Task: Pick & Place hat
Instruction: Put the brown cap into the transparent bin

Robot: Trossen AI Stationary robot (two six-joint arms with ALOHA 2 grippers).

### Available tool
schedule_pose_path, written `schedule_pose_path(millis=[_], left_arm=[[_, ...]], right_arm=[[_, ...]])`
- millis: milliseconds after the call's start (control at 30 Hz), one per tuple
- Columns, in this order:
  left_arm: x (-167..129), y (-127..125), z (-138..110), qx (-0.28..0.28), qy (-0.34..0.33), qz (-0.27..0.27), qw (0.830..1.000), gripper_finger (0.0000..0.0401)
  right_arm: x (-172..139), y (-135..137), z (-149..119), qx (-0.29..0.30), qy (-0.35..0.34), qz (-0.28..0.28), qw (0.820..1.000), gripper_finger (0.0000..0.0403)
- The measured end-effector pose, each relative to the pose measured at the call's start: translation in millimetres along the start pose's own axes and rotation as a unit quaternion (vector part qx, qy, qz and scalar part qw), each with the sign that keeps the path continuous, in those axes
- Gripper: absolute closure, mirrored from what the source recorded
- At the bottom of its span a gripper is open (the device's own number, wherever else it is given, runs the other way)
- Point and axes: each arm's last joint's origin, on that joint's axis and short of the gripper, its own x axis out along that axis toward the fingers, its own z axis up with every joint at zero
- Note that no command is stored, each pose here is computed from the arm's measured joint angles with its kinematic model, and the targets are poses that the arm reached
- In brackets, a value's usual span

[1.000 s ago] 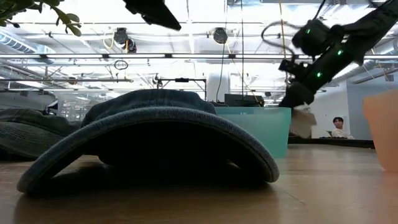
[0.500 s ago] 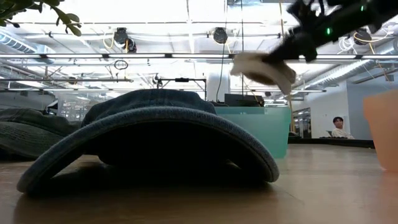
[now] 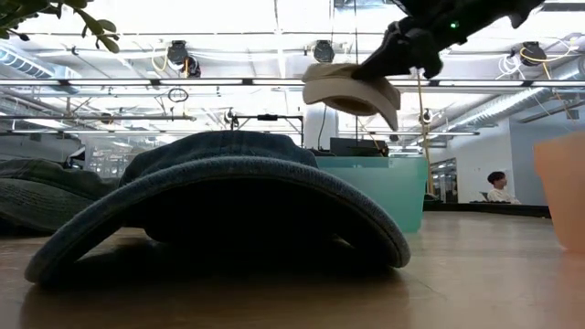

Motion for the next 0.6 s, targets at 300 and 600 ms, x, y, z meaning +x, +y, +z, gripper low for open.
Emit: schedule_pose_path(millis=[300, 600], left_arm=[[12, -8, 9, -0.001, 0.081, -0.024, 0.996, 0.0288], [32, -27, 4, 0.020, 0.121, 0.017, 0.992, 0.0287]], right_arm=[[3, 12, 10, -0.003, -0.013, 0.020, 1.000, 0.0403], [-4, 24, 21, 0.007, -0.034, 0.043, 0.998, 0.0403]])
